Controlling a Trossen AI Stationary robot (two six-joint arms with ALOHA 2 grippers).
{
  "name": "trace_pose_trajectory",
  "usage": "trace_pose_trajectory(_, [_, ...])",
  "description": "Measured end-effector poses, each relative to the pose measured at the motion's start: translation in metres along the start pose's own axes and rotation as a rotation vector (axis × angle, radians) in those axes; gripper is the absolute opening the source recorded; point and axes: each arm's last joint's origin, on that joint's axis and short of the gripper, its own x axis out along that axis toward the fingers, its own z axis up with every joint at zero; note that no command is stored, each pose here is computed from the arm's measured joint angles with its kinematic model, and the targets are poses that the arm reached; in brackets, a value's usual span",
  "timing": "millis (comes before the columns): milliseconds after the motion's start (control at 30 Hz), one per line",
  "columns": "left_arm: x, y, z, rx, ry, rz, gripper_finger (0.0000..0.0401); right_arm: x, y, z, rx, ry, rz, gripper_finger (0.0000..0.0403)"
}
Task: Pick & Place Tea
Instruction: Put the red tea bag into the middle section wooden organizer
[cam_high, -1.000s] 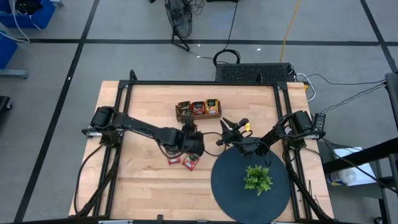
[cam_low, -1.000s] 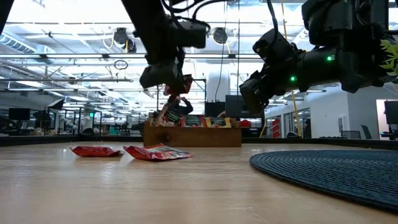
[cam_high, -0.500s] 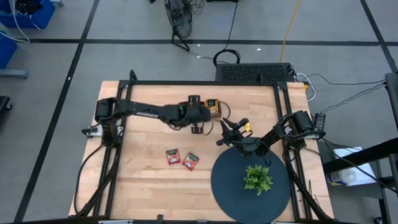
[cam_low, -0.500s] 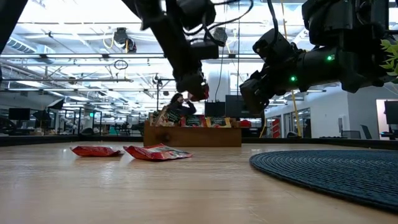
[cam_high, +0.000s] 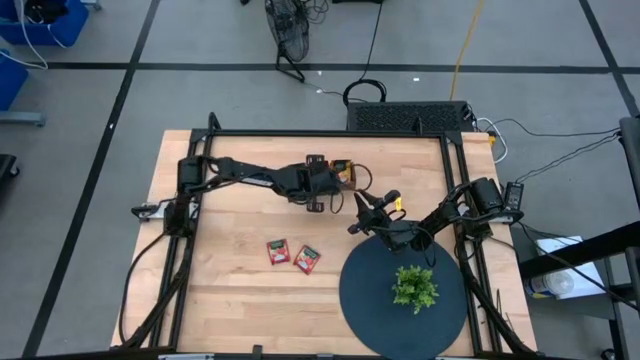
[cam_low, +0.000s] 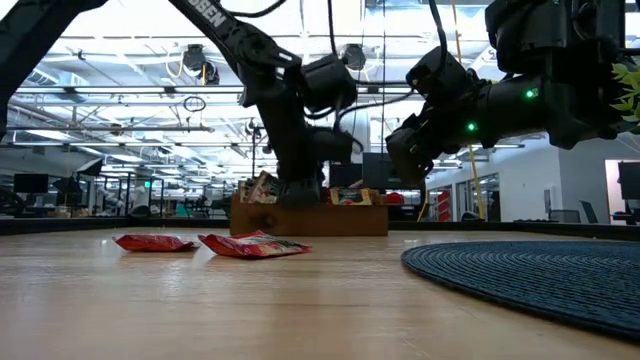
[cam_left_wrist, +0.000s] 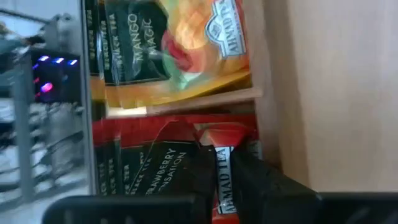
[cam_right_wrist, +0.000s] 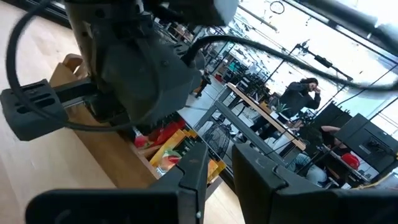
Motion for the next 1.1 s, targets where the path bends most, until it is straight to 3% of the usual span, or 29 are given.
trace_pose_trajectory(800, [-0.023,-0.025,0.014,0.035,0.022,0.136,0.0063,0.0,0.0,0.0,0.007,-0.002,0.002,0.0061])
trace_pose_trajectory(1100, [-0.023,-0.026,0.009,-0.01,0.064,0.13,0.0125,0.0,0.0,0.0,0.007,-0.002,0.002,0.0061])
